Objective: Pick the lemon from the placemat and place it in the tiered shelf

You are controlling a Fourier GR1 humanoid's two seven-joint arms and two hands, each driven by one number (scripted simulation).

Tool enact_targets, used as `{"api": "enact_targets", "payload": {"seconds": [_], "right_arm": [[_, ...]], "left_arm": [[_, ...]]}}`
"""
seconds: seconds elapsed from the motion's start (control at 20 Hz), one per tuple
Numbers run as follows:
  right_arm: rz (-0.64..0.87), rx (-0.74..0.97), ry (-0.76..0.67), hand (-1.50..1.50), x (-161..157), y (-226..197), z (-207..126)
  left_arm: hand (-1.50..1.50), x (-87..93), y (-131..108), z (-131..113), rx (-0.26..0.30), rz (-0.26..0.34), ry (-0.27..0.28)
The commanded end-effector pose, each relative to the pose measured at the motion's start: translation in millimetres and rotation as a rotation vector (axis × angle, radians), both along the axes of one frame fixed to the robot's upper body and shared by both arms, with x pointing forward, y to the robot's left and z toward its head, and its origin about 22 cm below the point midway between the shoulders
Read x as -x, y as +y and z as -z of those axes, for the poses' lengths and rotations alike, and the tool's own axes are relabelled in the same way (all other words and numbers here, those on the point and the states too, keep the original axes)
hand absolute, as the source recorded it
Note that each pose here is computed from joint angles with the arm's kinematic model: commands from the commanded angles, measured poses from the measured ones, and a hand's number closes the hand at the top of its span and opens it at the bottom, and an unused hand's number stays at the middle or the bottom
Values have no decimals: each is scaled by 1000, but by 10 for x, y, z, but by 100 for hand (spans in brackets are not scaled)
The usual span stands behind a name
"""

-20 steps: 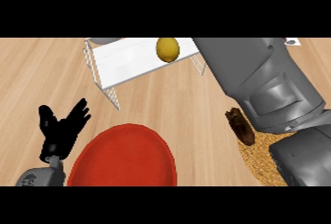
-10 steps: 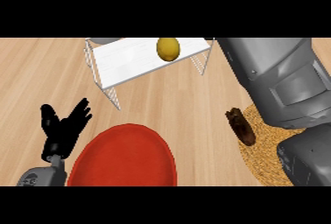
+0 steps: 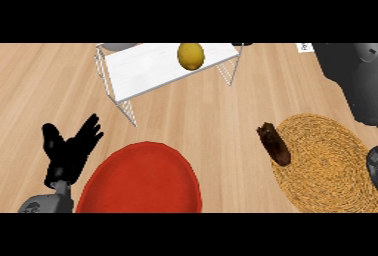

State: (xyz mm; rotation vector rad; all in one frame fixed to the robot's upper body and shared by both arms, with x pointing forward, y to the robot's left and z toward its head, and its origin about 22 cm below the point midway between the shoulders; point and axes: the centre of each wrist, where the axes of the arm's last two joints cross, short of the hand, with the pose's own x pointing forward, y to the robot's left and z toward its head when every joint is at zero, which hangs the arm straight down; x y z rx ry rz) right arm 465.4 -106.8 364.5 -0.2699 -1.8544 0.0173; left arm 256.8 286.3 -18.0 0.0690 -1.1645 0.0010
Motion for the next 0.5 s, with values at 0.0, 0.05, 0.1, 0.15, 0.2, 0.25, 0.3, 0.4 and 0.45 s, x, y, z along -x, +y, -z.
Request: {"api": "enact_targets", "payload": {"seconds": [0.0,0.05,0.1,0.15,0.2,0.25,0.3,0.4,0.45], "right_arm": [[116,-112,7,-150,-48,-531,-68],[109,-104,27,-150,-44,-622,-105],[142,-121,29,-150,-89,-676,65],[119,-142,27,-150,-81,-835,31],[126,-165,15,-150,-71,-1129,21],[109,-166,41,-150,-60,-1173,-2],[94,-142,43,-150,-60,-1337,49],[50,-147,58,-150,-68,-1310,74],[52,-141,49,-150,-12,-1600,1]], "left_arm": [[0,1,-5,43,0,-1,27],[0,-36,6,40,-8,-1,34],[0,-76,-140,44,10,11,21],[0,14,41,24,10,-16,32],[0,-36,64,-115,-3,-1,16],[0,184,109,114,-16,-22,34],[0,142,-203,106,18,1,34],[0,-54,-56,34,0,-32,27],[0,-64,82,-51,8,-7,36]]}}
